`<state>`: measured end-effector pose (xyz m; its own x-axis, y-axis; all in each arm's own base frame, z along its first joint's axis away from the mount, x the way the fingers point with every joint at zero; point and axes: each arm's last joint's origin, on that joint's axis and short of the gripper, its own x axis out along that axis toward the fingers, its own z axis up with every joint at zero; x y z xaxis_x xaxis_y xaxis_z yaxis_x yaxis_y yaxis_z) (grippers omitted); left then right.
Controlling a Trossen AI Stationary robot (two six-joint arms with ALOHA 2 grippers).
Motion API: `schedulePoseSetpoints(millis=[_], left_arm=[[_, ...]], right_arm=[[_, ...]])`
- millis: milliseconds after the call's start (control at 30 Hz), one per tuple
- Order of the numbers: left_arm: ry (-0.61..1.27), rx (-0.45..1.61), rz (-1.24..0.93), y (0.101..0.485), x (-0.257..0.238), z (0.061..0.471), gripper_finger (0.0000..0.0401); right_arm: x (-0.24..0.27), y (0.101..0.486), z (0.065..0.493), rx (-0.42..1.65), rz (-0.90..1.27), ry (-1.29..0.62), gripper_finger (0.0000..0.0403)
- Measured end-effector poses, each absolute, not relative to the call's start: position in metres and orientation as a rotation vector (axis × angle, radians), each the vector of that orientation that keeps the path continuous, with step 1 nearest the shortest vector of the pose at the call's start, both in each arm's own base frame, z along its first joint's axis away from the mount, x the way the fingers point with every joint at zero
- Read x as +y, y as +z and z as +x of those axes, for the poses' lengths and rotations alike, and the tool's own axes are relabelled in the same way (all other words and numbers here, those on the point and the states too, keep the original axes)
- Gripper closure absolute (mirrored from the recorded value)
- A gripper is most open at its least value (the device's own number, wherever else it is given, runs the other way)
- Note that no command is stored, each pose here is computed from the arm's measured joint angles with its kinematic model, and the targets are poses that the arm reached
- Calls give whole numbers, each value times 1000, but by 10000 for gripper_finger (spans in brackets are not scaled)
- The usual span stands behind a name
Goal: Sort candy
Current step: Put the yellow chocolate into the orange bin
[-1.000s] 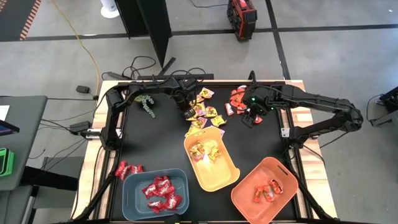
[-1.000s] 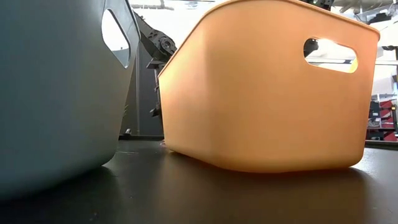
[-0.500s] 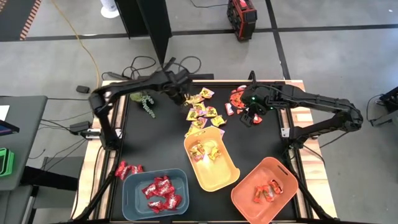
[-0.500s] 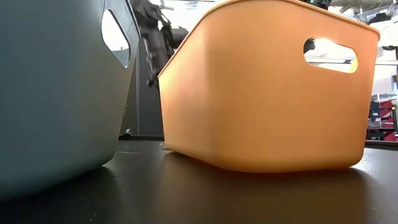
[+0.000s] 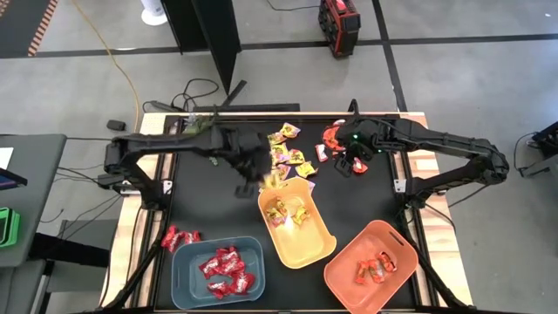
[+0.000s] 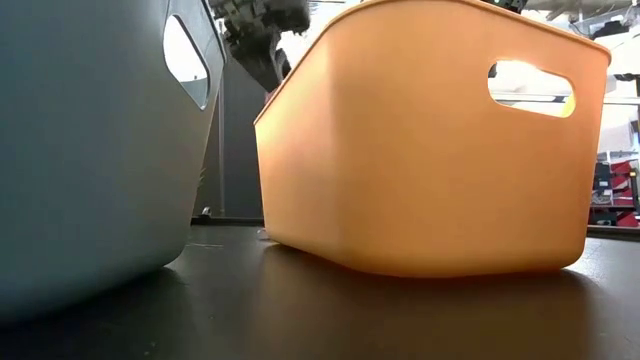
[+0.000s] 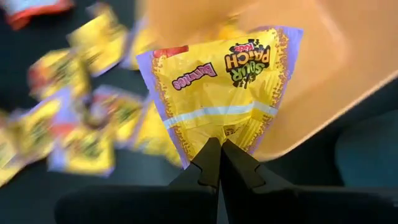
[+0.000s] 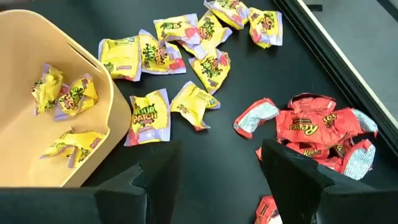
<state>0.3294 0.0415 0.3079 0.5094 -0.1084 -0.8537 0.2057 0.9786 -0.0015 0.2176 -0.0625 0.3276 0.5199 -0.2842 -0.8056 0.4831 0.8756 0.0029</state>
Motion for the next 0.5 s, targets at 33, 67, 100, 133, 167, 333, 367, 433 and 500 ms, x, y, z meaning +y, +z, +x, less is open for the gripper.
schedulePoseSetpoints(millis=[33,67,100,133,167,333,367,433,500], left_arm=[[-210,1021,116,304,35,333,401],[-224,1019,124,301,30,336,401],[-238,1014,131,298,25,340,401],[-255,1015,134,294,22,344,401],[-278,1021,128,290,19,347,401],[-314,1040,106,268,8,364,401],[-312,1038,102,265,7,367,401],[-291,1029,94,260,7,373,399],[-251,1032,102,257,6,375,385]], right_arm=[[-63,328,218,914,239,-465,165],[-63,328,218,913,239,-465,165],[-63,328,218,914,240,-466,165],[-63,328,218,914,241,-467,165],[-63,328,218,914,242,-467,165],[-61,328,218,911,252,-467,165],[-60,328,218,911,252,-465,165],[-59,328,219,911,251,-461,165],[-58,328,219,911,248,-454,165]])
